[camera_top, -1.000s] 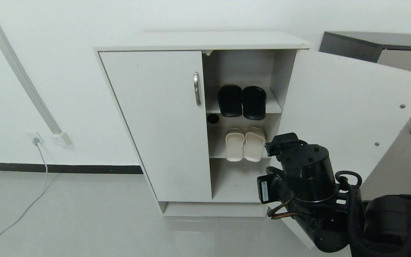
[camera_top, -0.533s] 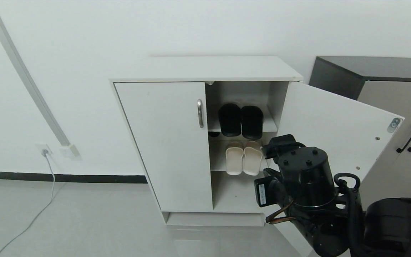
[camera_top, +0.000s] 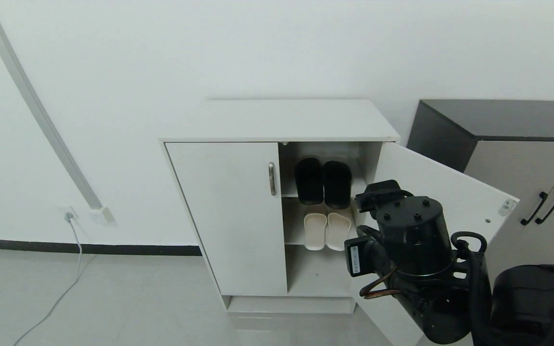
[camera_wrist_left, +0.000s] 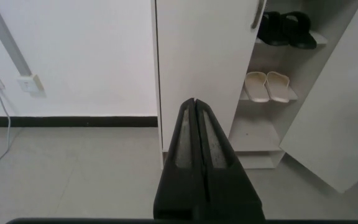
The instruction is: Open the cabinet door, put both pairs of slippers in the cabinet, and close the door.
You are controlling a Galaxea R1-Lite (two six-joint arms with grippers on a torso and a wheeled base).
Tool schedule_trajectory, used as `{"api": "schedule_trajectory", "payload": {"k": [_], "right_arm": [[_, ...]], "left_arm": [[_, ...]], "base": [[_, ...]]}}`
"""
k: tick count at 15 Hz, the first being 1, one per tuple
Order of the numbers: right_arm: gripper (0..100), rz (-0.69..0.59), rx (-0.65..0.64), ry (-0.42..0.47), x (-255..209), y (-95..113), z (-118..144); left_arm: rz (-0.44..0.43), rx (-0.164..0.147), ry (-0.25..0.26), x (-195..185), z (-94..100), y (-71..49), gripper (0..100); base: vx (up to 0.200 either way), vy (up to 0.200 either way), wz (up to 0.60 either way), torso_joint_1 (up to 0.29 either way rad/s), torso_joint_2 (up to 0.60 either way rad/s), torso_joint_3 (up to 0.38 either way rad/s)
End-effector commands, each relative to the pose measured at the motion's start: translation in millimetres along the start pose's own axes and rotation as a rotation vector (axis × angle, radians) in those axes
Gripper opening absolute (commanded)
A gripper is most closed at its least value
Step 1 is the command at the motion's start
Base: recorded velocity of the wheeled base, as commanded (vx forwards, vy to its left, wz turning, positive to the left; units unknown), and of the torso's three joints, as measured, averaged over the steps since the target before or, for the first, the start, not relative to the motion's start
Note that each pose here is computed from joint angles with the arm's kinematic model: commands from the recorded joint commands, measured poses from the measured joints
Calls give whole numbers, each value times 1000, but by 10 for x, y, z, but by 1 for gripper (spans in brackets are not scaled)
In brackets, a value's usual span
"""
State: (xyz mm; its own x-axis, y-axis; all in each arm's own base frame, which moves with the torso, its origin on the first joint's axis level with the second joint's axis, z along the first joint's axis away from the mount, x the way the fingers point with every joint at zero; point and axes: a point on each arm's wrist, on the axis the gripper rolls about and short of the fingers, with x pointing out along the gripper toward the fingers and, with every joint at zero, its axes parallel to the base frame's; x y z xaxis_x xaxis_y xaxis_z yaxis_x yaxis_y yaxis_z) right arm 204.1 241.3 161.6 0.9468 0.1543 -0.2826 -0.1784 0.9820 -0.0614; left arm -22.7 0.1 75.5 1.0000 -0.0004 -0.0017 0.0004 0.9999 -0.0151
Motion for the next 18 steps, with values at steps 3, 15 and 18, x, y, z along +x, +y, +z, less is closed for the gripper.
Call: {"api": "schedule_trajectory", "payload": {"k": [3,15,18], "right_arm": [[0,0,1,-1,-8,0,-2],[0,11,10,-24,-13,-16,-33],[0,13,10,-32,-14,-16,-29]], "left_arm": [[0,1,0,0,0,0,0],[0,1,0,0,0,0,0],[-1,1,0,0,0,0,0]], "base": [[0,0,0,212,-512,-318],[0,0,0,213,-502,-288],[0,0,0,12,-17,-12]]}}
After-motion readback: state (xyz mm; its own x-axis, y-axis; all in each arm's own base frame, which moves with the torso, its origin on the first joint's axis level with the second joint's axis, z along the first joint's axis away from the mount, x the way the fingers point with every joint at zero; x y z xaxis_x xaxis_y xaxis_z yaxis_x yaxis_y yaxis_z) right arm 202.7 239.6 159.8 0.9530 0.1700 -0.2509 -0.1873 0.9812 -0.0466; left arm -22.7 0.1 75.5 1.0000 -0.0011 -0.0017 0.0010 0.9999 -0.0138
